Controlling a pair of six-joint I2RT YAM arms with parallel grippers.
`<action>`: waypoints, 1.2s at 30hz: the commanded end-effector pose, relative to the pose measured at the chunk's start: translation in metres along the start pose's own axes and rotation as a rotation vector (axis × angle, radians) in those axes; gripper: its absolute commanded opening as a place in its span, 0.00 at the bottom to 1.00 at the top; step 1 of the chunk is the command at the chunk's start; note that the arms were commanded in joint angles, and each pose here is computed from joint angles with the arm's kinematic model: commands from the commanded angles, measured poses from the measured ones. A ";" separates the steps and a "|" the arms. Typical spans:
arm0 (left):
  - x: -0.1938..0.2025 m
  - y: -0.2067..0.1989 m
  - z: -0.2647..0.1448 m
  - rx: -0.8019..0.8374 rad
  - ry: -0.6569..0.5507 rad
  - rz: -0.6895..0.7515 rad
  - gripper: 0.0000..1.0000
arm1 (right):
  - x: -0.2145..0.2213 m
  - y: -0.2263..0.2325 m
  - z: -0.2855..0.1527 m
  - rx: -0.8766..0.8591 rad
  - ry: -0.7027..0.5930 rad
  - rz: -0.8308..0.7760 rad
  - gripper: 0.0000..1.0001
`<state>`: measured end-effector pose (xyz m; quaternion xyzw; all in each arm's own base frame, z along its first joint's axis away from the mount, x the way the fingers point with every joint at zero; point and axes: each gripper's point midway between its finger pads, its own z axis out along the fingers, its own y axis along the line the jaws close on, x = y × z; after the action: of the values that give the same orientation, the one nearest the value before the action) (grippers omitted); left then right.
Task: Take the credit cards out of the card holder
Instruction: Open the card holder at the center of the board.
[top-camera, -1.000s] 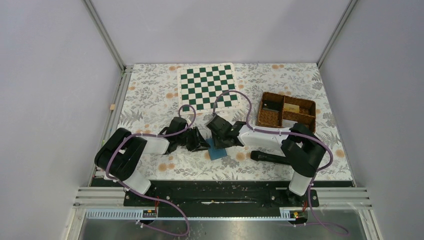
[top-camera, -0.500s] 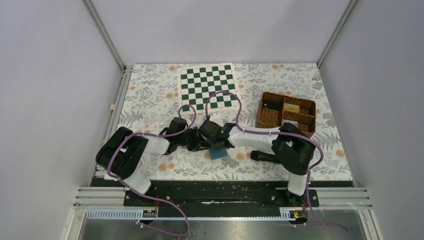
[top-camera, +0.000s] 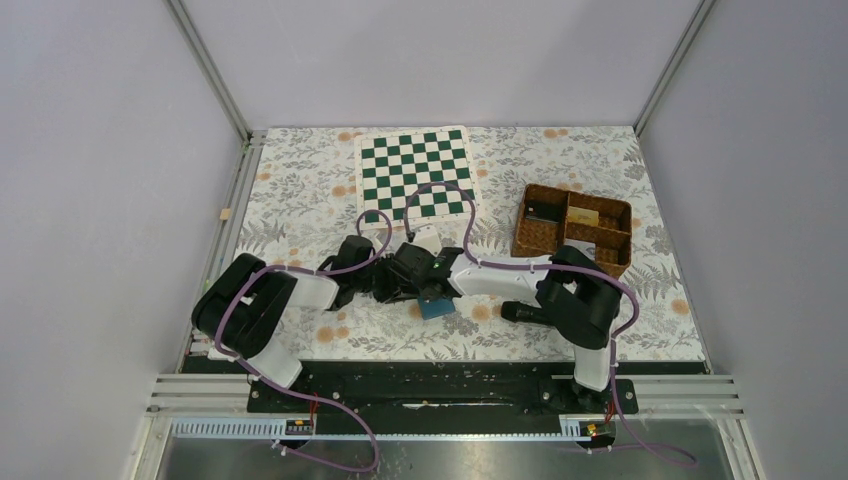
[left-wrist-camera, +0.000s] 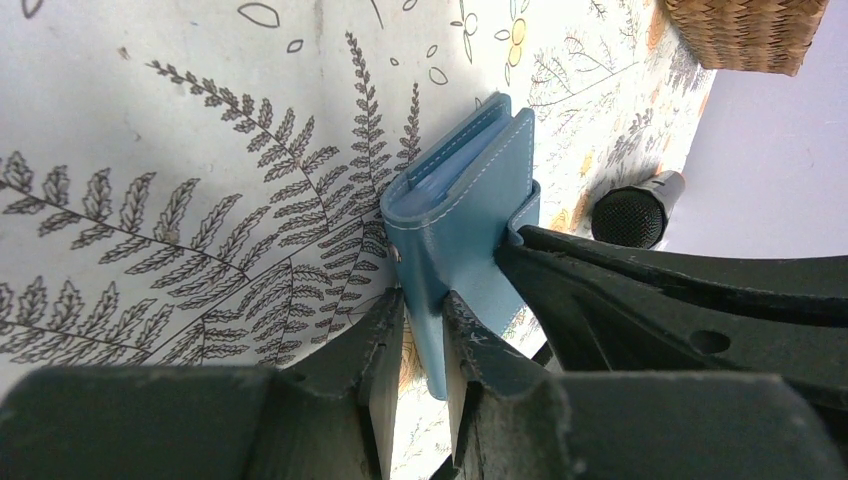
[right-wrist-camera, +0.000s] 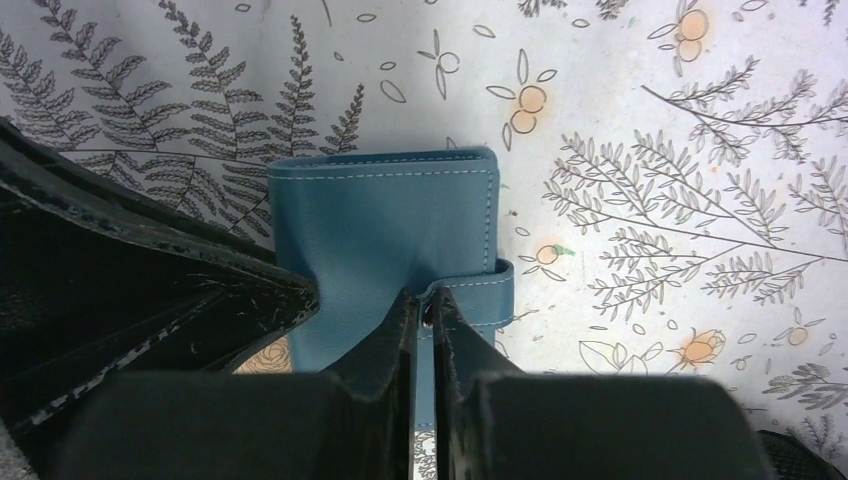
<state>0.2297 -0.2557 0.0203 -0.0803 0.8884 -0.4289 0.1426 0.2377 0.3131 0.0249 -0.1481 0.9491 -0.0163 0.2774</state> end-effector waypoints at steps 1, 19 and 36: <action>0.015 0.026 0.002 -0.077 0.038 -0.023 0.21 | 0.010 -0.002 0.004 0.006 0.018 0.017 0.01; 0.012 0.021 -0.006 -0.085 0.025 0.018 0.25 | -0.007 0.006 -0.042 -0.213 -0.094 0.125 0.00; 0.010 -0.017 -0.044 -0.103 -0.042 0.216 0.75 | -0.017 -0.014 -0.095 -0.402 -0.279 0.292 0.00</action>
<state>0.2073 -0.2309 0.0464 -0.0263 0.9104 -0.3690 0.1851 0.2006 0.2913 0.1008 -0.0874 0.9114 0.1939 0.3523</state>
